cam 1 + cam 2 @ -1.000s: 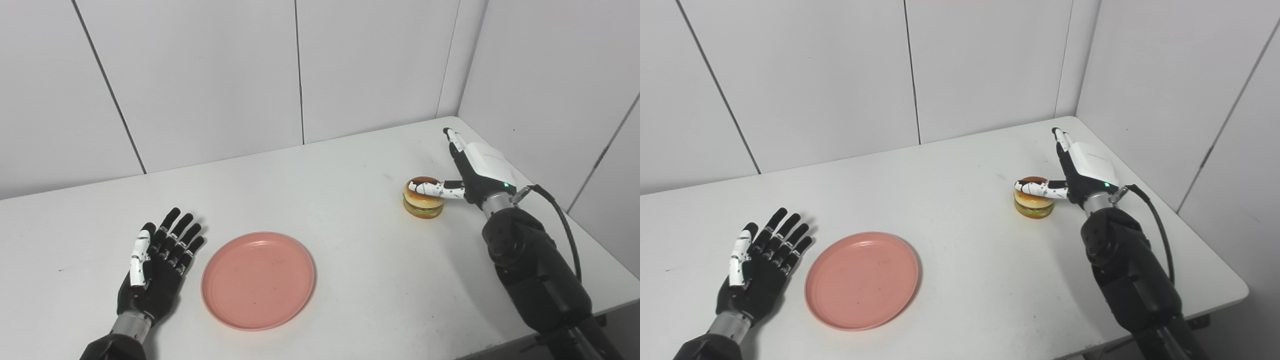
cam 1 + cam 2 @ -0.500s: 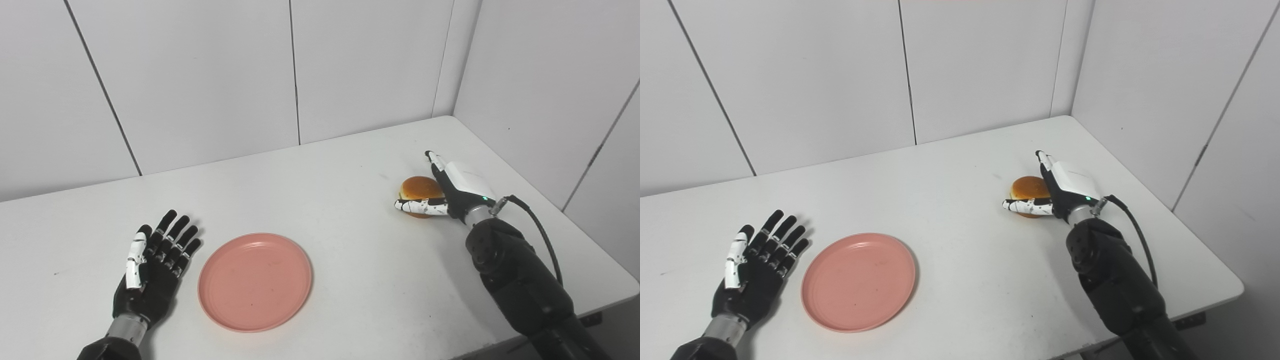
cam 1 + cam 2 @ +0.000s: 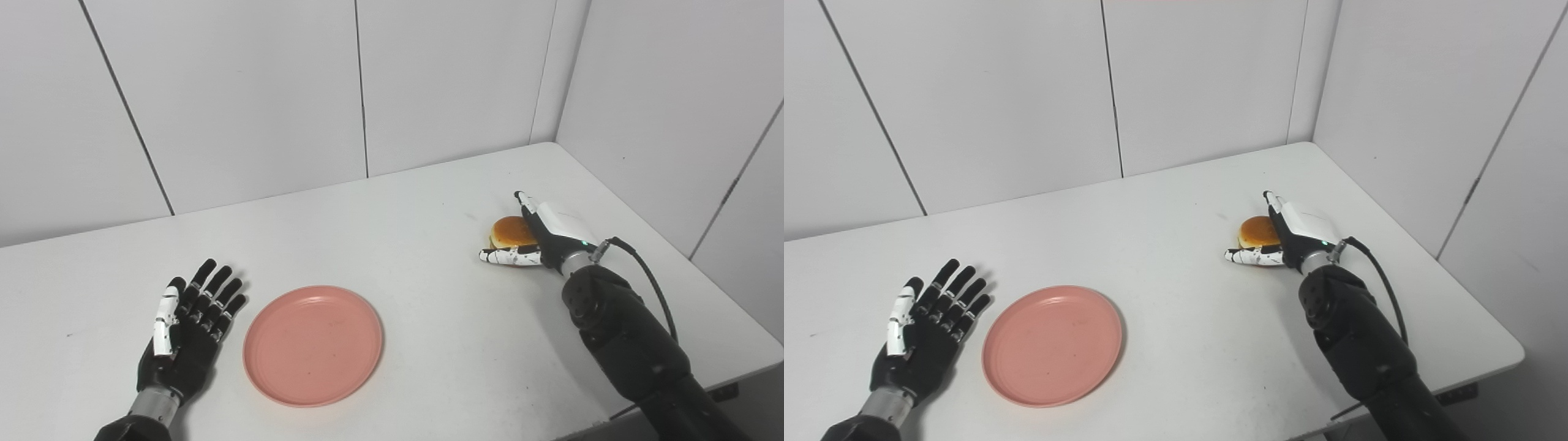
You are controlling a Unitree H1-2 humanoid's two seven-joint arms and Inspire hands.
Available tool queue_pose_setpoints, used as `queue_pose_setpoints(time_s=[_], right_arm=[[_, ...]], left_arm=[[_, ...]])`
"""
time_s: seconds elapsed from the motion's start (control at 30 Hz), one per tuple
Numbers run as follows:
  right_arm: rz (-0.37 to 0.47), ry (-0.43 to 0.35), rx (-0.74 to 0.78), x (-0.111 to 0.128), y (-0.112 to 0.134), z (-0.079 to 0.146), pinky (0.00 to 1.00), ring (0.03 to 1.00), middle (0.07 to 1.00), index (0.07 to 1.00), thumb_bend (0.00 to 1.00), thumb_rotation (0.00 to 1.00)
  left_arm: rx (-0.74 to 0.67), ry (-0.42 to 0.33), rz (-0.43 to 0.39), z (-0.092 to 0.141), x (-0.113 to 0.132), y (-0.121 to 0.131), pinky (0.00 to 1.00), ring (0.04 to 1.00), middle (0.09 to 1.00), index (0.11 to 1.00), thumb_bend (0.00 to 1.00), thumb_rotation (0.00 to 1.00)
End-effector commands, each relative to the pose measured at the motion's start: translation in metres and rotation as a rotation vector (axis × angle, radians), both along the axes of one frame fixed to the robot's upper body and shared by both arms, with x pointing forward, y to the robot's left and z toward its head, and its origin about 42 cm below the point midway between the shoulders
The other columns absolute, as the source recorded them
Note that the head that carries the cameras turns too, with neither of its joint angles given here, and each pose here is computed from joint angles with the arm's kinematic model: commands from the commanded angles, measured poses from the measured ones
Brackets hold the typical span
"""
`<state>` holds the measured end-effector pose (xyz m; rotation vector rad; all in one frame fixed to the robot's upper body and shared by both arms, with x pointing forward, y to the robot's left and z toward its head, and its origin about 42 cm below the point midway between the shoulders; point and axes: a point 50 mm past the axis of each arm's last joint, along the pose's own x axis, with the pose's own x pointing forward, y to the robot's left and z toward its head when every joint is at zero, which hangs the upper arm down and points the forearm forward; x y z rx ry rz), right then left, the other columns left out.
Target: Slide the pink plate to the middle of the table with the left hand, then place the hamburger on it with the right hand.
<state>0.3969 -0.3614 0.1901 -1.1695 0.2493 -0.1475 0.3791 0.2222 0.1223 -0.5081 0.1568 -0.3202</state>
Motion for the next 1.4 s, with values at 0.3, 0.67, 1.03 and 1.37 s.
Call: queue_pose_setpoints(time_s=[0.3, 0.67, 1.03, 1.37], right_arm=[[-0.047, -0.104, -0.054, 0.017, -0.013, 0.029, 0.74, 0.828, 0.865, 0.872, 0.94, 0.52], [-0.040, -0.127, -0.037, 0.016, -0.017, 0.030, 0.35, 0.404, 0.483, 0.493, 0.54, 0.15], [-0.023, -0.198, -0.008, 0.014, -0.013, 0.037, 0.27, 0.337, 0.415, 0.481, 0.51, 0.14], [0.004, -0.281, 0.044, 0.006, 0.004, 0.057, 0.31, 0.382, 0.454, 0.484, 0.51, 0.14]], left_arm=[[0.027, 0.063, 0.016, -0.008, -0.005, 0.006, 0.94, 0.924, 0.929, 0.918, 0.34, 1.00], [0.028, 0.063, 0.021, -0.006, -0.005, 0.005, 0.95, 0.927, 0.932, 0.922, 0.33, 1.00], [0.027, 0.065, 0.030, -0.006, -0.004, 0.005, 0.94, 0.924, 0.926, 0.917, 0.34, 1.00], [0.019, 0.057, 0.023, -0.008, -0.002, 0.001, 0.95, 0.927, 0.929, 0.916, 0.34, 1.00]])
